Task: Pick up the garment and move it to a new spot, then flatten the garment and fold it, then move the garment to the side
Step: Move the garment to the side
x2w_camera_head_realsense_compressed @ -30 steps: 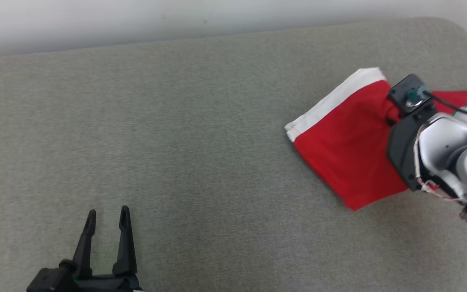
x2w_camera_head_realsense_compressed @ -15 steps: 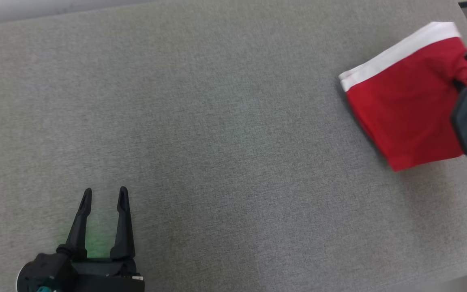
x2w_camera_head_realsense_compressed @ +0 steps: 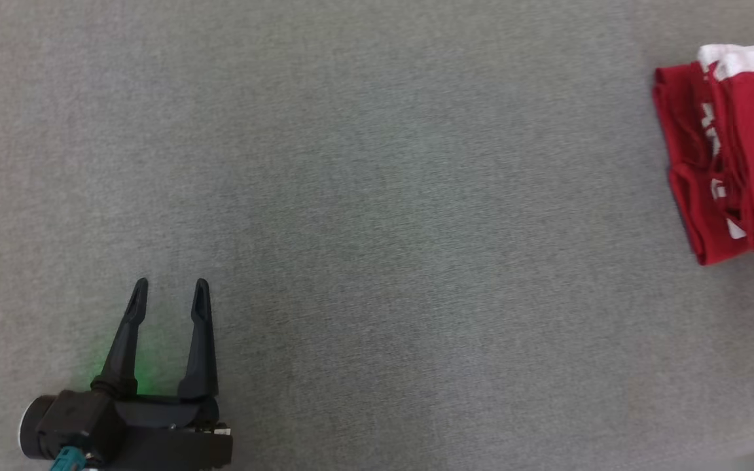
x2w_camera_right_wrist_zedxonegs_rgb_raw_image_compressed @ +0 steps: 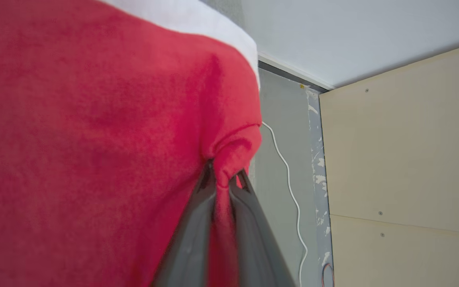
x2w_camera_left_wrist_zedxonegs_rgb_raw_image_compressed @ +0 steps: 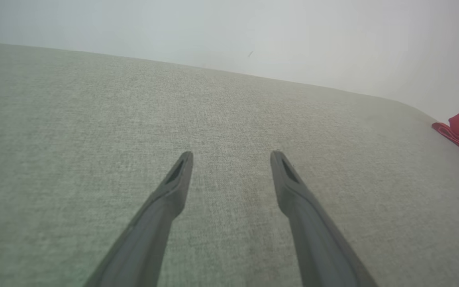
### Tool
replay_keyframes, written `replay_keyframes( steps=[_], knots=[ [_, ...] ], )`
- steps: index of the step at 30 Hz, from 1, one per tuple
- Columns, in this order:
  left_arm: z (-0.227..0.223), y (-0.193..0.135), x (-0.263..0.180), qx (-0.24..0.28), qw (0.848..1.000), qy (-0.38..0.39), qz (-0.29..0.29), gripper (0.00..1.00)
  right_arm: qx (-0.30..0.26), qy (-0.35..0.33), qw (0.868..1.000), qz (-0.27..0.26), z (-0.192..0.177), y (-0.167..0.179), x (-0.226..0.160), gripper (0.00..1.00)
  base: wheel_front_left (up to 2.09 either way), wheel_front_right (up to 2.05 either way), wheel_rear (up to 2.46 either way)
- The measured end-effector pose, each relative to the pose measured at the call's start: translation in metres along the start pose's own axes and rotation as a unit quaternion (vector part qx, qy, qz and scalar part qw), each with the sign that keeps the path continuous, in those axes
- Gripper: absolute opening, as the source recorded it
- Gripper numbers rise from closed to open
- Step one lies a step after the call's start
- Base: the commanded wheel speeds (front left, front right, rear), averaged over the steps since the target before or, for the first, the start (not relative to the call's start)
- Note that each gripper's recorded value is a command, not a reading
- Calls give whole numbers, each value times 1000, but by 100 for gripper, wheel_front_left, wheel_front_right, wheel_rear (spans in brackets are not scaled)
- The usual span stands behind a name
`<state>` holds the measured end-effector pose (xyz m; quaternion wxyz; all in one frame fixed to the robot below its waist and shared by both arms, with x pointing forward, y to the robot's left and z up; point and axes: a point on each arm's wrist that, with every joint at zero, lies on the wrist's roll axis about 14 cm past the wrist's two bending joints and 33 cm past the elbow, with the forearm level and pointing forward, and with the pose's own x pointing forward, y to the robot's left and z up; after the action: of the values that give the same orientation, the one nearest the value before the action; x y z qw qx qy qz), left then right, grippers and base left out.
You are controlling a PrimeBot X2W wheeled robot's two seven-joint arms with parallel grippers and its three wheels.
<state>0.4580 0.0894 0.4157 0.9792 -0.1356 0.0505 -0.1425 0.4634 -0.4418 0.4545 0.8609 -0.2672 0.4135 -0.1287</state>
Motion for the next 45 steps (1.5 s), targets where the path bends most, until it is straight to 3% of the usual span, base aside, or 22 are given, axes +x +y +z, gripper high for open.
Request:
replay_keyframes(
  steps=[1,2,3,11,18,24,28,35,40,45],
  knots=[
    [-1,2,-1,1,1000,1,3,100,2,2,1000,1,-1,4,4,0,0,0,0],
    [-2,4,-2,2,1000,3,5,100,5,4,1000,2,-2,8,7,32,0,0,0],
    [-2,6,-3,2,1000,4,8,100,13,-1,1000,5,0,11,10,100,0,0,0],
    [13,14,-11,9,1000,-11,25,100,39,-65,997,21,18,36,8,100,0,0,0],
    [28,15,-27,12,999,-24,37,100,92,-169,980,51,44,59,-23,100,0,0,0],
    [42,15,-54,10,998,-33,51,100,141,-270,949,81,63,74,-70,100,0,0,0],
    [53,18,-73,5,997,-46,68,100,200,-341,911,114,76,91,-109,100,0,0,0],
    [67,20,-101,7,994,-65,86,100,252,-419,861,142,63,118,-163,100,0,0,0],
    [73,29,-117,16,992,-72,104,100,288,-421,843,167,37,153,-184,100,0,0,0],
    [78,38,-132,21,989,-81,121,100,314,-397,842,188,11,185,-192,100,0,0,0]
  ],
)
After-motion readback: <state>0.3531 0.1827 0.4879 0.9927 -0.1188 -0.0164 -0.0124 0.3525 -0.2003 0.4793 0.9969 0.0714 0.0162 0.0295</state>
